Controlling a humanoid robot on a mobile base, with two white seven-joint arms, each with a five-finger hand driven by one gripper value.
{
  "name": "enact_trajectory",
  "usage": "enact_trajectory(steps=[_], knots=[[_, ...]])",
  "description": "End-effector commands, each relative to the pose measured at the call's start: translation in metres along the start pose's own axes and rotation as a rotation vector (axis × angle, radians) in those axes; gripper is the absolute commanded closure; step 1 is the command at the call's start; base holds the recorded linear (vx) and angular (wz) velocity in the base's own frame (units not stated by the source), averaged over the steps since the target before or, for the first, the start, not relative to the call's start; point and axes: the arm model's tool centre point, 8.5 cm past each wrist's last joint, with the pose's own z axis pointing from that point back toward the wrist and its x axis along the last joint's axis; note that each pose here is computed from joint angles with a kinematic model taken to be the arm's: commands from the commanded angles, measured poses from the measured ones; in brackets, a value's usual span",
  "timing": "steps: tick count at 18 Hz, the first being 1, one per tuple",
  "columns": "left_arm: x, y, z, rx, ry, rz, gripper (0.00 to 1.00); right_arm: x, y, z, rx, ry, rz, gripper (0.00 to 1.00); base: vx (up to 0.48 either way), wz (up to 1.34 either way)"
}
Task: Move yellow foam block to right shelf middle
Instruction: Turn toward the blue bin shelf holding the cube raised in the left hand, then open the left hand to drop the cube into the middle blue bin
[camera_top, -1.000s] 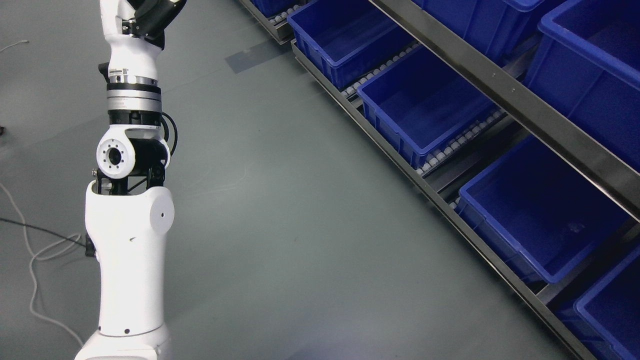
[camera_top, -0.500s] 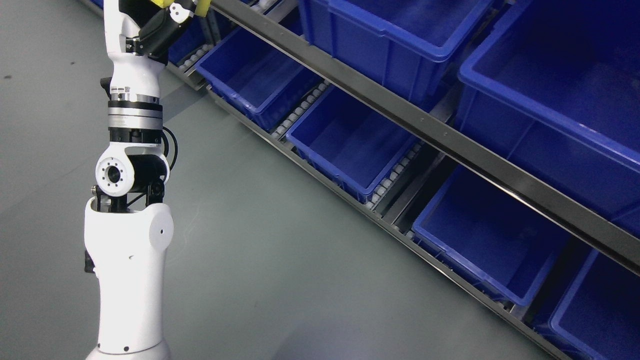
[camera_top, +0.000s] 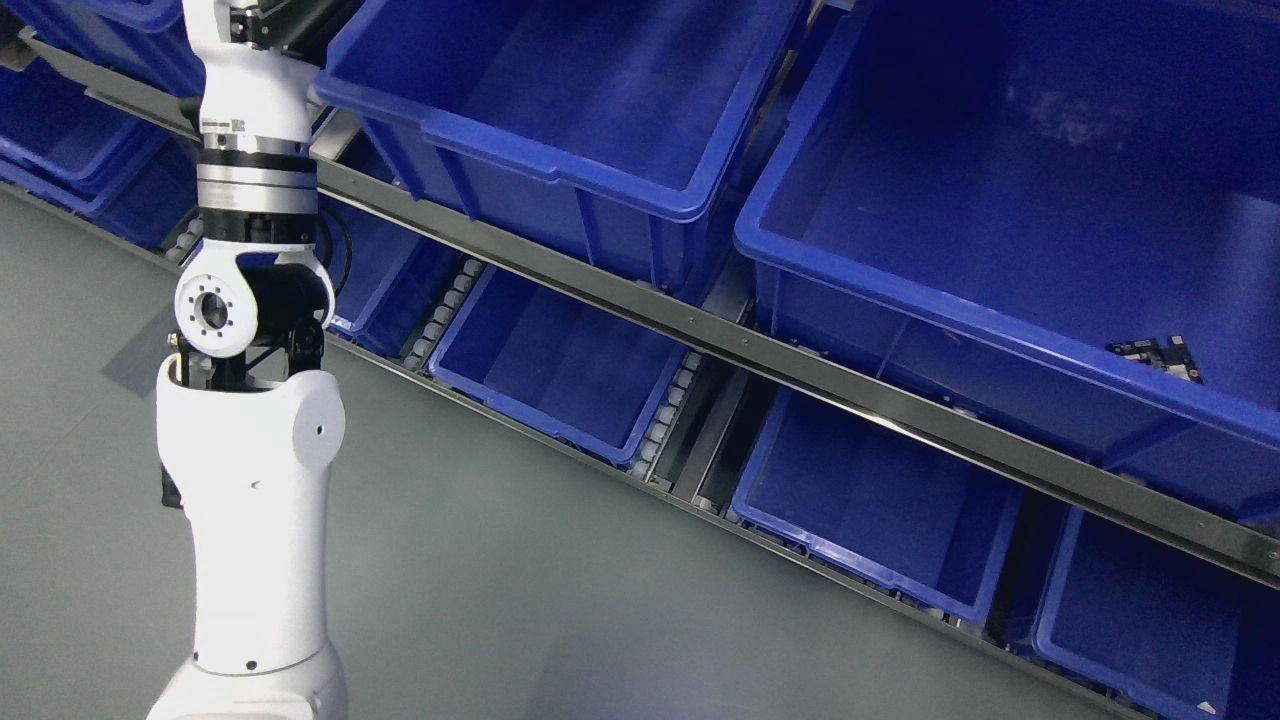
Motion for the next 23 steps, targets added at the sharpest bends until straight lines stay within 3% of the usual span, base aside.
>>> enact_trajectory(steps=[1, 5, 9, 12, 14, 16, 21, 23], knots=[[0.03, -0.014, -0.044, -0.061, -0.002, -0.014, 0.52, 0.006, -0.011, -0.001, -0.017, -0.017, 0.005, 0.0, 0.162, -0.3], [0.003, -0.015, -0.074, -0.065, 0.358, -0.012, 0.5, 0.006, -0.011, -0.001, -0.017, -0.017, 0.003, 0.0, 0.125, -0.22], [-0.057, -0.027, -0.068, -0.096, 0.596, 0.01, 0.49, 0.006, -0.011, -0.001, -0.017, -0.017, 0.005, 0.0, 0.067, -0.07], [-0.094, -0.022, -0.054, -0.083, 0.721, 0.037, 0.4, 0.006, -0.011, -0.001, -0.017, -0.017, 0.005, 0.0, 0.049, -0.01], [-0.101, -0.024, -0.051, -0.087, 0.743, 0.033, 0.28, 0.006, -0.011, -0.001, -0.017, -0.017, 0.005, 0.0, 0.049, 0.01], [-0.107, -0.037, -0.048, -0.129, 0.762, 0.022, 0.03, 0.006, -0.011, -0.001, -0.017, -0.017, 0.005, 0.0, 0.045, 0.01], [-0.085, -0.05, -0.061, -0.169, 0.603, 0.018, 0.0, 0.006, -0.011, -0.001, -0.017, -0.017, 0.005, 0.0, 0.041, 0.0], [-0.07, -0.048, -0.07, -0.161, 0.433, 0.021, 0.0, 0.006, -0.011, -0.001, -0.017, -0.017, 0.005, 0.0, 0.037, 0.0]])
